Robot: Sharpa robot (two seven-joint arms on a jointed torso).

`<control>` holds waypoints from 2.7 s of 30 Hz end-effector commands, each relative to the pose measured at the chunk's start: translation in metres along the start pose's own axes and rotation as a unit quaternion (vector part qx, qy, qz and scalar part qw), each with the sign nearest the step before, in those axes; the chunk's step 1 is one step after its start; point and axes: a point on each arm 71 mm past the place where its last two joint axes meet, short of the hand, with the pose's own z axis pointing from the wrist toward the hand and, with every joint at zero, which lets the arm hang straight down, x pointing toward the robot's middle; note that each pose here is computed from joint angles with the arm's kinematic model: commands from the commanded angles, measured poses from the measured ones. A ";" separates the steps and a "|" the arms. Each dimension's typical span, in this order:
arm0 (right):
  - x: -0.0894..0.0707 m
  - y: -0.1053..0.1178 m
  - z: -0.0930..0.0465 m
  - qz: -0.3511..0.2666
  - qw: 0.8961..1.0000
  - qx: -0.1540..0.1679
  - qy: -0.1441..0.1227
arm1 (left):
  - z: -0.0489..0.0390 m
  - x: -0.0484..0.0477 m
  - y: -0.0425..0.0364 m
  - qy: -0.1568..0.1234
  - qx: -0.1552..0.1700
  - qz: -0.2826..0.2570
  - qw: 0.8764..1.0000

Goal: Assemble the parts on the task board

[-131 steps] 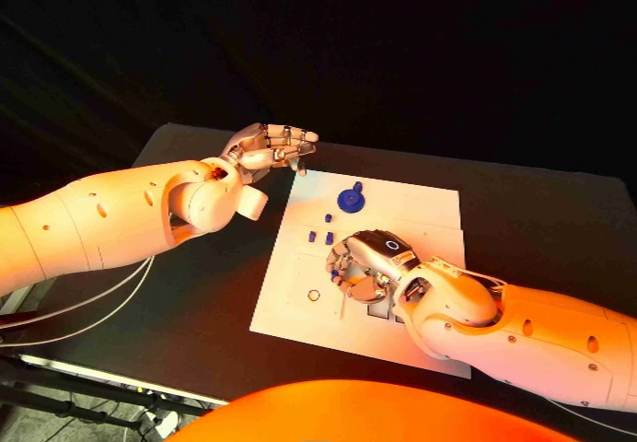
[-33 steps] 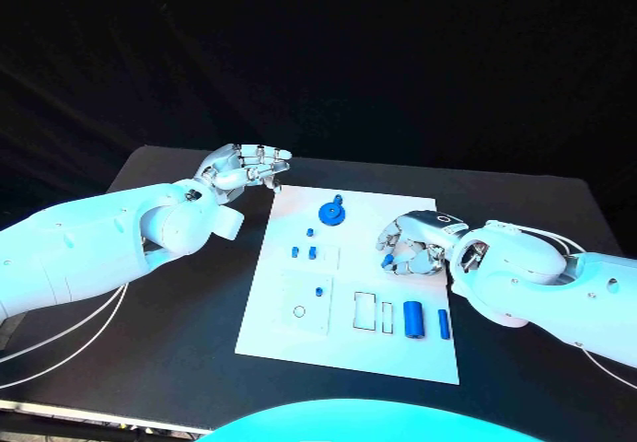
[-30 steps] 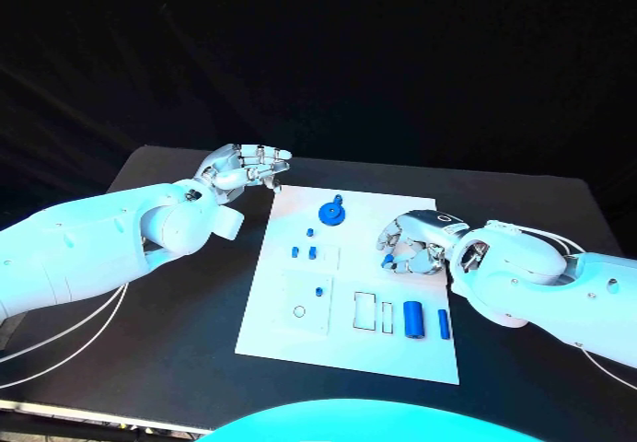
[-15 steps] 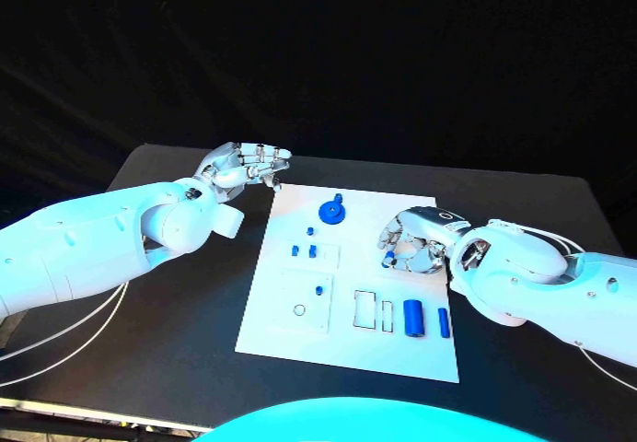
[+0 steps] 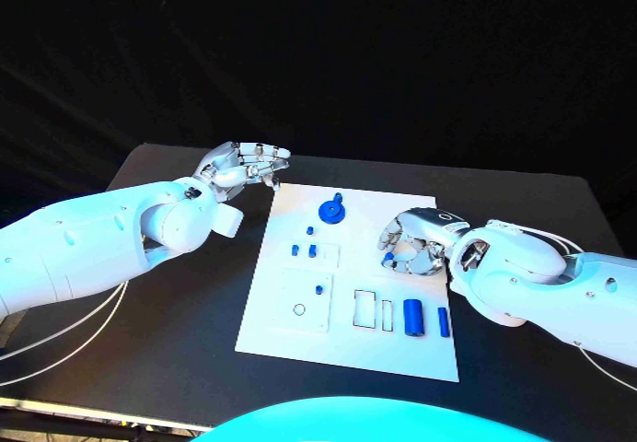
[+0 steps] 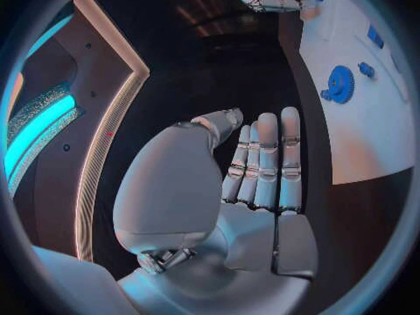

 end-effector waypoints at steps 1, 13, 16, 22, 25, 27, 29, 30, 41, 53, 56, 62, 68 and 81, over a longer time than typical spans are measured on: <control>0.003 0.001 0.000 -0.006 1.000 -0.002 0.014 | 0.0008 0.0019 -0.0011 0.004 0.005 -0.003 1.000; 0.004 0.002 -0.001 -0.005 1.000 -0.001 0.019 | 0.0009 0.0017 -0.0009 0.003 0.004 -0.003 1.000; 0.004 0.002 -0.001 -0.005 1.000 -0.001 0.018 | 0.0009 0.0018 -0.0008 0.003 0.004 -0.004 1.000; 0.003 0.003 -0.001 -0.001 1.000 -0.003 0.008 | 0.0010 0.0017 -0.0007 0.003 0.004 -0.004 1.000; 0.002 0.003 -0.001 0.002 1.000 -0.003 -0.001 | 0.0010 0.0017 -0.0006 0.003 0.004 -0.004 1.000; 0.002 0.003 -0.001 0.004 1.000 -0.002 -0.006 | 0.0009 0.0015 -0.0006 0.003 0.004 -0.004 1.000; 0.001 0.003 -0.001 0.006 1.000 -0.003 -0.013 | 0.0009 0.0013 -0.0005 0.002 0.003 -0.004 1.000; 0.000 0.003 -0.002 0.007 1.000 -0.003 -0.015 | 0.0008 0.0012 -0.0005 0.002 0.003 -0.004 1.000; -0.005 0.010 -0.007 0.036 0.999 -0.011 -0.028 | 0.0013 0.0015 0.0000 0.002 0.002 -0.004 1.000; -0.031 0.036 -0.014 0.060 0.996 -0.045 -0.051 | 0.0026 0.0030 0.0008 0.002 0.002 -0.005 1.000; -0.032 0.047 -0.012 0.065 0.994 -0.064 -0.056 | 0.0028 0.0036 0.0009 0.003 0.002 -0.005 1.000; -0.023 0.078 -0.004 0.066 0.990 -0.112 -0.053 | 0.0038 0.0056 0.0011 0.005 0.003 -0.006 1.000; 0.000 0.108 0.007 0.073 0.984 -0.157 -0.041 | 0.0048 0.0076 0.0014 0.008 0.003 -0.008 1.000; 0.049 0.139 0.021 0.091 0.977 -0.191 -0.006 | 0.0061 0.0105 0.0018 0.013 0.002 -0.010 1.000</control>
